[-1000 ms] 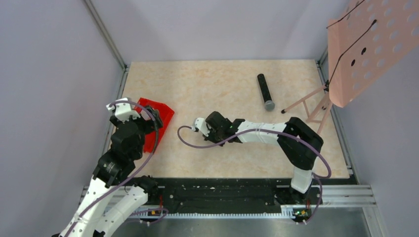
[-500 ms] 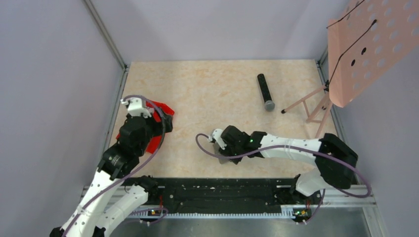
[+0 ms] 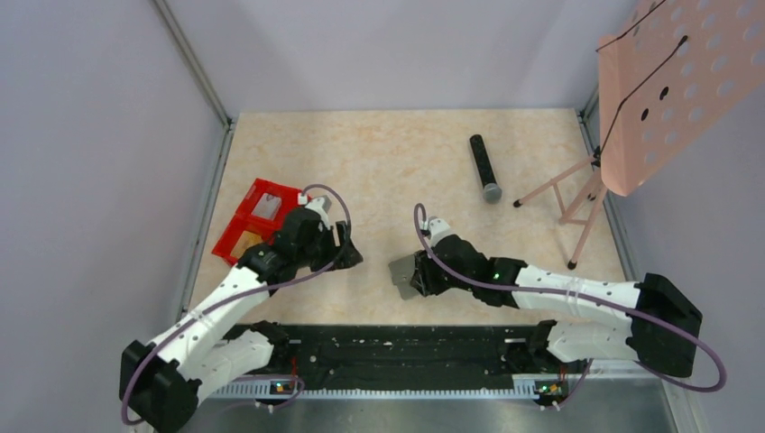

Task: Take the credit cards out of the card holder
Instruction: Move the card holder to the corner of the board, then open the card holder at the center of the board.

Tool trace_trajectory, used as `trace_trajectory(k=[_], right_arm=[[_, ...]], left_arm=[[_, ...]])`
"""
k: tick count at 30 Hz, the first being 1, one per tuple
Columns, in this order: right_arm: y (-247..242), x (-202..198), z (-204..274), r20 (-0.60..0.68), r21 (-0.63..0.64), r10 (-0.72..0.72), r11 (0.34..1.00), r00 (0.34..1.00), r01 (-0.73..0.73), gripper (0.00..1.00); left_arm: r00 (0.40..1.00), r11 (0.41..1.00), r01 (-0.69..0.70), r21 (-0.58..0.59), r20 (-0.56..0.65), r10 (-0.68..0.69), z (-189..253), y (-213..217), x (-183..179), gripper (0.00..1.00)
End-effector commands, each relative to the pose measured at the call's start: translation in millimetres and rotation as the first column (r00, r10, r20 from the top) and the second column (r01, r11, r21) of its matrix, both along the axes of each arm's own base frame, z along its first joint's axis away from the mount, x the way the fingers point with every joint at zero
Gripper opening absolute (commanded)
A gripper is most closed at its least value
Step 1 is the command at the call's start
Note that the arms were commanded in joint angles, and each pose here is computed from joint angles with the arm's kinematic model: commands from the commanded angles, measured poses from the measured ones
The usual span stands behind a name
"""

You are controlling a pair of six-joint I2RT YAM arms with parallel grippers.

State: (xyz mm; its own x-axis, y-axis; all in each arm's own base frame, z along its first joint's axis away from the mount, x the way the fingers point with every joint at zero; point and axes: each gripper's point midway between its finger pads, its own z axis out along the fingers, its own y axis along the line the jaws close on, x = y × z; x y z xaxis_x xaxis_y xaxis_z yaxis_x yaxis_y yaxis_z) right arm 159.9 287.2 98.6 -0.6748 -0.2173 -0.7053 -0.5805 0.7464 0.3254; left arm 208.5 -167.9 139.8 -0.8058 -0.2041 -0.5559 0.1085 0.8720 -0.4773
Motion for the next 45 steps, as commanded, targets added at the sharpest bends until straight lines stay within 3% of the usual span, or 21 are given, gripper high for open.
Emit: trace_trajectory(k=[1, 8, 13, 19, 29, 36, 40, 45], right_arm=[[-0.9, 16.2, 11.2, -0.056, 0.121, -0.181, 0.975, 0.982, 0.187, 0.37], [-25.1, 30.1, -10.7, -0.145, 0.155, -0.192, 0.964, 0.971, 0.214, 0.47], [-28.8, 35.4, -19.5, -0.183, 0.198, -0.185, 0.955, 0.965, 0.221, 0.48], [-22.5, 39.2, -35.0, -0.232, 0.209, -0.174, 0.952, 0.957, 0.224, 0.49], [-14.9, 39.1, -60.4, -0.292, 0.197, -0.167, 0.953, 0.942, 0.23, 0.59], [-1.5, 33.8, -44.4, -0.313, 0.353, -0.084, 0.915, 0.946, 0.198, 0.59], [3.9, 30.0, -30.3, -0.304, 0.436, -0.038, 0.883, 0.952, 0.175, 0.49], [5.9, 28.3, -18.1, -0.291, 0.498, -0.023, 0.85, 0.956, 0.172, 0.09]], left_arm=[[0.995, 0.985, 0.091, -0.149, -0.037, -0.098, -9.3, -43.3, -1.8, 0.7], [0.968, 0.966, 0.199, -0.162, -0.119, -0.219, -46.4, -87.6, -14.1, 0.62], [0.958, 0.958, 0.237, -0.162, -0.126, -0.258, -61.7, -108.1, -16.3, 0.6], [0.952, 0.959, 0.245, -0.145, -0.153, -0.266, -81.4, -117.3, -11.9, 0.51], [0.943, 0.963, 0.254, -0.095, -0.196, -0.268, -106.2, -114.9, -12.7, 0.34], [0.936, 0.962, 0.256, -0.094, -0.225, -0.271, -115.5, -116.6, -15.1, 0.27], [0.933, 0.961, 0.259, -0.093, -0.233, -0.274, -117.6, -117.0, -18.6, 0.26], [0.933, 0.961, 0.256, -0.105, -0.231, -0.274, -113.7, -119.5, -21.3, 0.26]])
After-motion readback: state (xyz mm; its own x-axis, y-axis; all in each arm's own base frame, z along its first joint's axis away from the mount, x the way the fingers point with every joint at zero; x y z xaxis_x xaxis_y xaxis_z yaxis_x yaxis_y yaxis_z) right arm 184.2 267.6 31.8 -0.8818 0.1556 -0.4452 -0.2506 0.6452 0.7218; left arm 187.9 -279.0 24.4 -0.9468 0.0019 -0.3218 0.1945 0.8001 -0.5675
